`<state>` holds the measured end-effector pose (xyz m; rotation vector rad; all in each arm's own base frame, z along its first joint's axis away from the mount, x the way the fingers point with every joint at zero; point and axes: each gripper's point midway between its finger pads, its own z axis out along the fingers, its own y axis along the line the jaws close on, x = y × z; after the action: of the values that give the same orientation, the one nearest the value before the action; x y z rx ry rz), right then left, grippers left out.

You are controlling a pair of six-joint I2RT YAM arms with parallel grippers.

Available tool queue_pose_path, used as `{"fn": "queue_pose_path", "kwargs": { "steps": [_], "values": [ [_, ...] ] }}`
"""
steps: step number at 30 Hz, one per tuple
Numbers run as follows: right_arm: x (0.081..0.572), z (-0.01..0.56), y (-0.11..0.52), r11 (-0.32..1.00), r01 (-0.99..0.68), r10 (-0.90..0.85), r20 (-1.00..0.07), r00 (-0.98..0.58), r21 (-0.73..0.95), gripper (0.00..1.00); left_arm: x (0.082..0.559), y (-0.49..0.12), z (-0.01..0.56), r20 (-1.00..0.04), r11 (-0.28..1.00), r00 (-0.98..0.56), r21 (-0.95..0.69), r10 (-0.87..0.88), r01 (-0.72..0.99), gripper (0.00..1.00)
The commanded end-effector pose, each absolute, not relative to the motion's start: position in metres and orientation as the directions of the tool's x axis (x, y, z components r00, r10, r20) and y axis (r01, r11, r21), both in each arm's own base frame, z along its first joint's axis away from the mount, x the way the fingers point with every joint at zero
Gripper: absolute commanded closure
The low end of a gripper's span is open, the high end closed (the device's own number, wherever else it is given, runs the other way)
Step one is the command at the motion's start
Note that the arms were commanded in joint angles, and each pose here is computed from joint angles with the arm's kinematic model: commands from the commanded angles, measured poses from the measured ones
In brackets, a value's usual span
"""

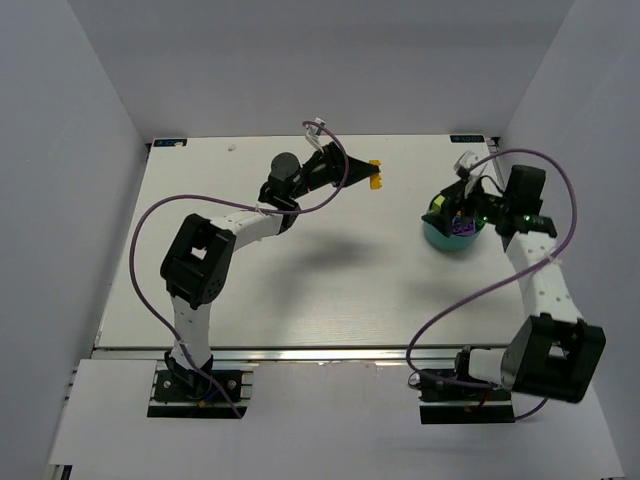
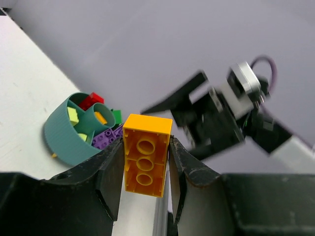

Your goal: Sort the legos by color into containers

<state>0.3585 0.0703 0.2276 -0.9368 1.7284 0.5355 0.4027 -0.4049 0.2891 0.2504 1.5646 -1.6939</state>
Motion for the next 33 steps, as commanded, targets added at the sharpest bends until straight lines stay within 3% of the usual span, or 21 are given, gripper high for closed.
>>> {"fn": "queue_pose_path", "kwargs": {
  "steps": [1,8,16,29,33],
  "values": [
    [0.345,0.261,0.115,0.537,-0.831,-0.205,-0.978,0.038,-0.145,0.1,0.402,-0.405,0.325,-0.581,-0.004,-0.647,-0.742,-0.493,0.67,1.0],
    [0.338,0.287,0.171,0.516,-0.855,0.018,-0.999,-0.046,0.049,0.12,0.396,-0.407,0.33,-0.55,-0.063,-0.665,-0.745,-0.505,0.664,1.0],
    [0.368,0.314,0.191,0.463,-0.812,0.224,-0.933,-0.282,0.356,0.16,0.385,-0.404,0.333,-0.568,-0.074,-0.652,-0.723,-0.503,0.687,1.0],
    [0.364,0.317,0.21,0.367,-0.814,0.256,-0.89,-0.376,0.45,0.2,0.374,-0.404,0.326,-0.594,-0.082,-0.647,-0.704,-0.477,0.706,1.0],
    [0.362,0.315,0.204,0.4,-0.847,0.176,-0.936,-0.304,0.35,0.21,0.374,-0.406,0.326,-0.621,-0.066,-0.627,-0.684,-0.47,0.727,1.0]
  ]
}}
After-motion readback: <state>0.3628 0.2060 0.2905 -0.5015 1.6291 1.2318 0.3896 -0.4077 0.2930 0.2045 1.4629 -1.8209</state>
